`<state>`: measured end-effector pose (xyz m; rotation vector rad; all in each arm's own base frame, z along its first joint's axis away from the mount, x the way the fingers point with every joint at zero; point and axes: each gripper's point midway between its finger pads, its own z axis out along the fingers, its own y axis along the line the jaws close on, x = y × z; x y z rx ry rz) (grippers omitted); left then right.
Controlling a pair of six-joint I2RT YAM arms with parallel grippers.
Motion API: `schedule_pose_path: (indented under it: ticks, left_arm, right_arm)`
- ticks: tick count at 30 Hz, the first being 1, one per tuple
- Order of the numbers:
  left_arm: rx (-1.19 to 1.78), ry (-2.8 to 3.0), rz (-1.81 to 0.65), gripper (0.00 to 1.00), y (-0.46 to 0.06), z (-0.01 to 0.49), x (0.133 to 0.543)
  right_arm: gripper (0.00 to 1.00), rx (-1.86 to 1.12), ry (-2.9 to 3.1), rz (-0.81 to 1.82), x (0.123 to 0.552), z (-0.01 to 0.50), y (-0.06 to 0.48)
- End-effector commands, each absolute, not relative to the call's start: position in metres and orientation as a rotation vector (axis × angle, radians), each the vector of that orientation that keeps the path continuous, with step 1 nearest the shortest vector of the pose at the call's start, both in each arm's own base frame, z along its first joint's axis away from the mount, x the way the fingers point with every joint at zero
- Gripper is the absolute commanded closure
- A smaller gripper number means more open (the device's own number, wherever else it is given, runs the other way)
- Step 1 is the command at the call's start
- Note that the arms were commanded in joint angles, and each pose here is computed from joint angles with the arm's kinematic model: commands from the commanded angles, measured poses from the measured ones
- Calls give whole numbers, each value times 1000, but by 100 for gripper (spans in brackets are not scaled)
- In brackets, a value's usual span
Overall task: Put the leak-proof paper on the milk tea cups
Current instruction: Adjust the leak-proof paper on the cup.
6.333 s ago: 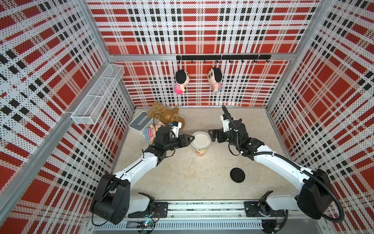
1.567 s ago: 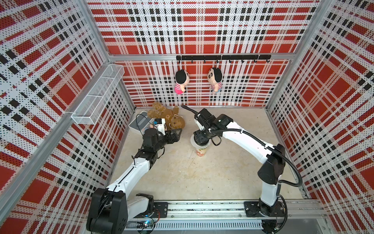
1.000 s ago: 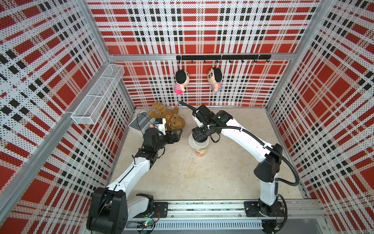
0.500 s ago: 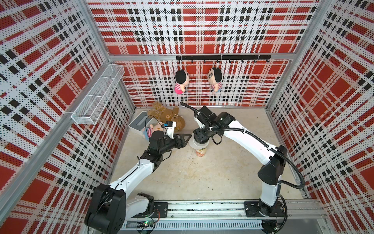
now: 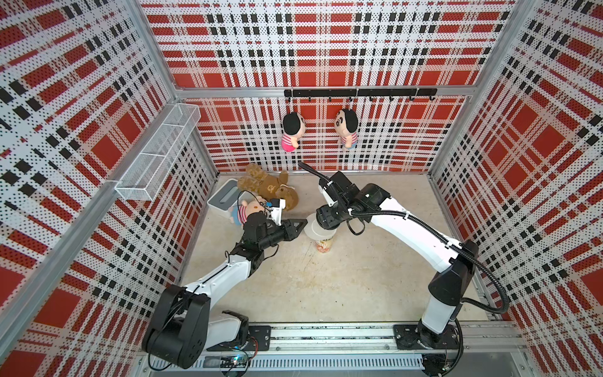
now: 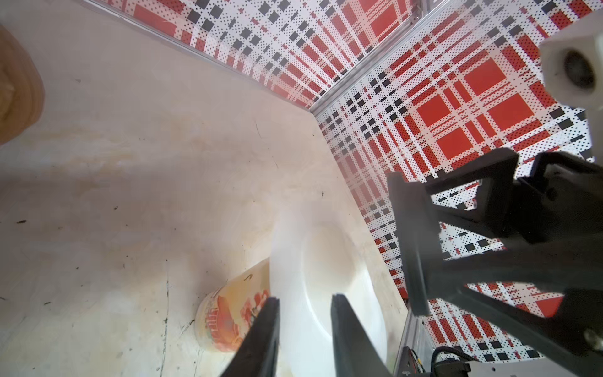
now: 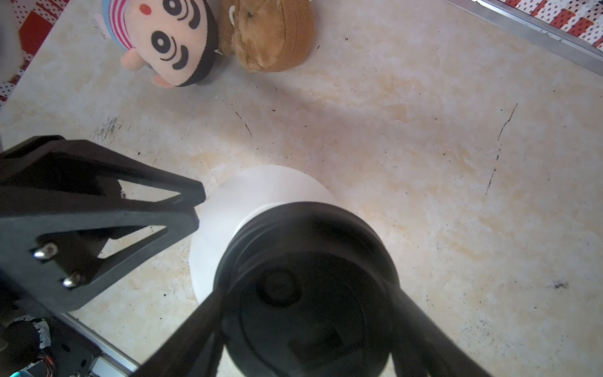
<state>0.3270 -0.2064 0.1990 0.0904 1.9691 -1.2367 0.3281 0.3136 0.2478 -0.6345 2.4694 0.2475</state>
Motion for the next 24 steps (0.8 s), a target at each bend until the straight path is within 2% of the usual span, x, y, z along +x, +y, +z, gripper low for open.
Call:
schedule_pose_path:
  ticks: [1,11,24]
  left_arm:
    - [91,1948,-1252,71,-204,201,327]
    - [97,1979,-1255,73,-208,192,329]
    - [143,1949,-1293,73,-218,206,324]
  right_arm:
    - [24,-594,2417,276,330,266,309]
    - [24,-595,2413,291,329,265,310]
    - [24,-599,2414,296,327,263,309]
